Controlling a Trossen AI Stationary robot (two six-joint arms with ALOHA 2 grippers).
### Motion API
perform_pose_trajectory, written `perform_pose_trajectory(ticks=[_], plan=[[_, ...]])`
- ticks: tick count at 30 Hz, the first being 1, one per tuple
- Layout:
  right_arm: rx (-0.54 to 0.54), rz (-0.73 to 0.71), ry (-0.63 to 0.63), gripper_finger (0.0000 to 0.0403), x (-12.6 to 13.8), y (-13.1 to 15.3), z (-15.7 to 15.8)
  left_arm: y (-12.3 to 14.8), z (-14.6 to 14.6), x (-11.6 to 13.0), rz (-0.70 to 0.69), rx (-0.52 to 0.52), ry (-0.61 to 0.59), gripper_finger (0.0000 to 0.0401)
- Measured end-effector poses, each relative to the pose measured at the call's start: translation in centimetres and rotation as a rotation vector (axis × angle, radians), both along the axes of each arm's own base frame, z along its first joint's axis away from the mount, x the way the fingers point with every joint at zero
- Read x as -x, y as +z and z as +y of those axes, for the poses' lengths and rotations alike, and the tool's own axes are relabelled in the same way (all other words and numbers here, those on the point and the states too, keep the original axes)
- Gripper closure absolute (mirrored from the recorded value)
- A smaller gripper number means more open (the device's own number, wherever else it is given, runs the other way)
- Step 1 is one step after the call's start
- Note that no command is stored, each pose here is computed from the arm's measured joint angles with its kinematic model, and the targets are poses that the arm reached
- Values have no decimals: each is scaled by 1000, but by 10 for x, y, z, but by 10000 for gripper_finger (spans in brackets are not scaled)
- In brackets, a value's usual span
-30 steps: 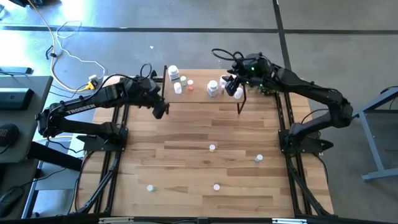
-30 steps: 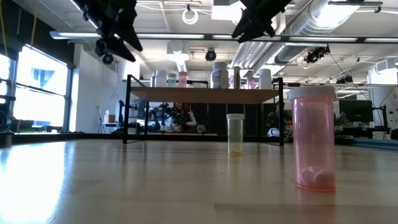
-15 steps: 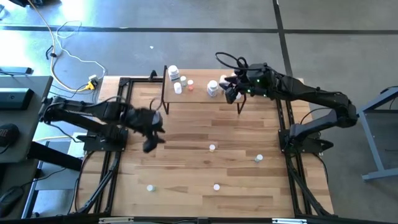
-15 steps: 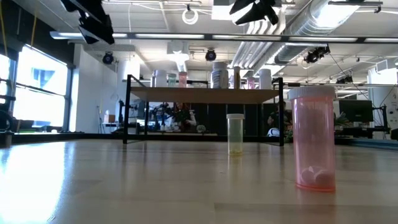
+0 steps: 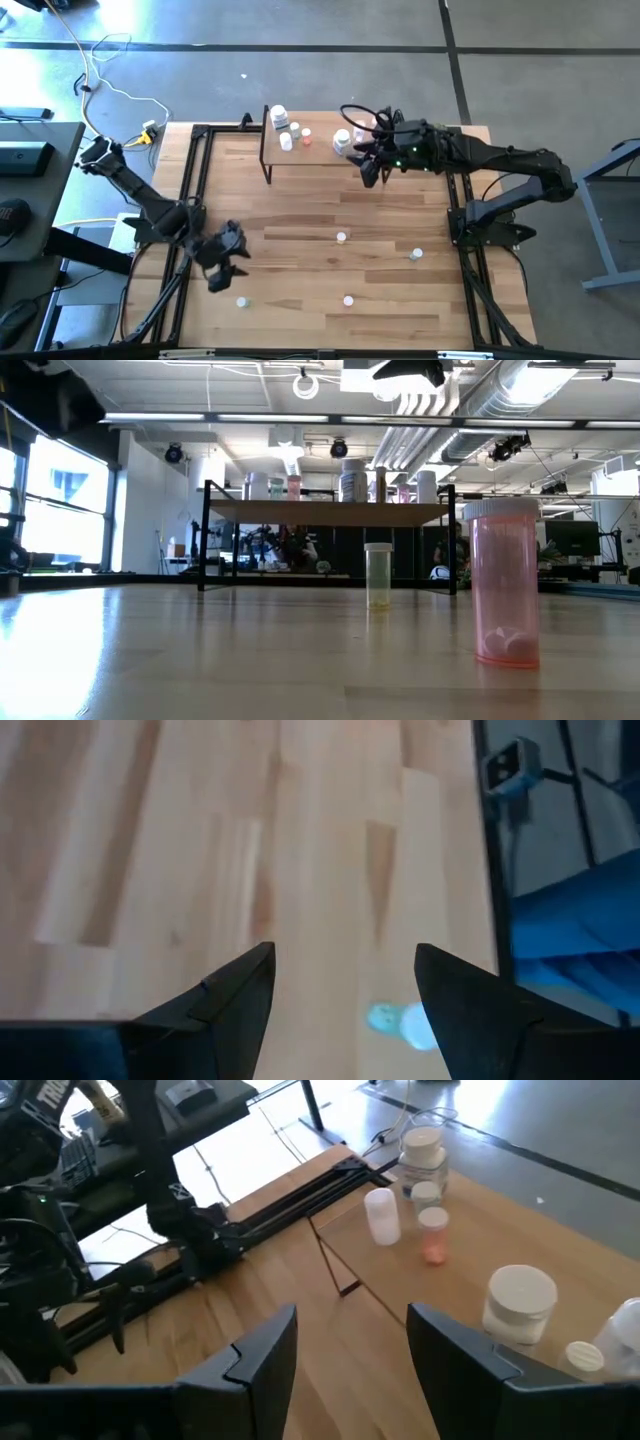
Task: Pick and place medicine bottles onto shelf by color
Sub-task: Put the left blue pill bottle on the shelf
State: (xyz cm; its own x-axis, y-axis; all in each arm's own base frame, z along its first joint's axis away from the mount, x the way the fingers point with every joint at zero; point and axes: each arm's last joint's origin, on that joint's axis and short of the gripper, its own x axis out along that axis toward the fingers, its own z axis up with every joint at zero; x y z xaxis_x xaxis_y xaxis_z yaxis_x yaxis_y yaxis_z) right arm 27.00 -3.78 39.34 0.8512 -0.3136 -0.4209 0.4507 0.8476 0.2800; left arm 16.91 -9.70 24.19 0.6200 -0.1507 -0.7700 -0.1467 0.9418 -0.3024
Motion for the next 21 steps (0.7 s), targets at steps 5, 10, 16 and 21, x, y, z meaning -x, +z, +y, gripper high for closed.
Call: perform_pose_trajectory(ticks=[5,10,16,21], plan=[[9,1,-2,222,0,0,4,-7,-17,10,-19,27,-16,169],[22,3,-26,222,0,0,4,-13,-29,17,-25,21,-36,169],[24,9,-33,222,0,0,4,-25,-49,15,-25,-16,-98,169],[27,24,-41,222,1,-2,4,-41,-63,11,1,-58,-124,169]])
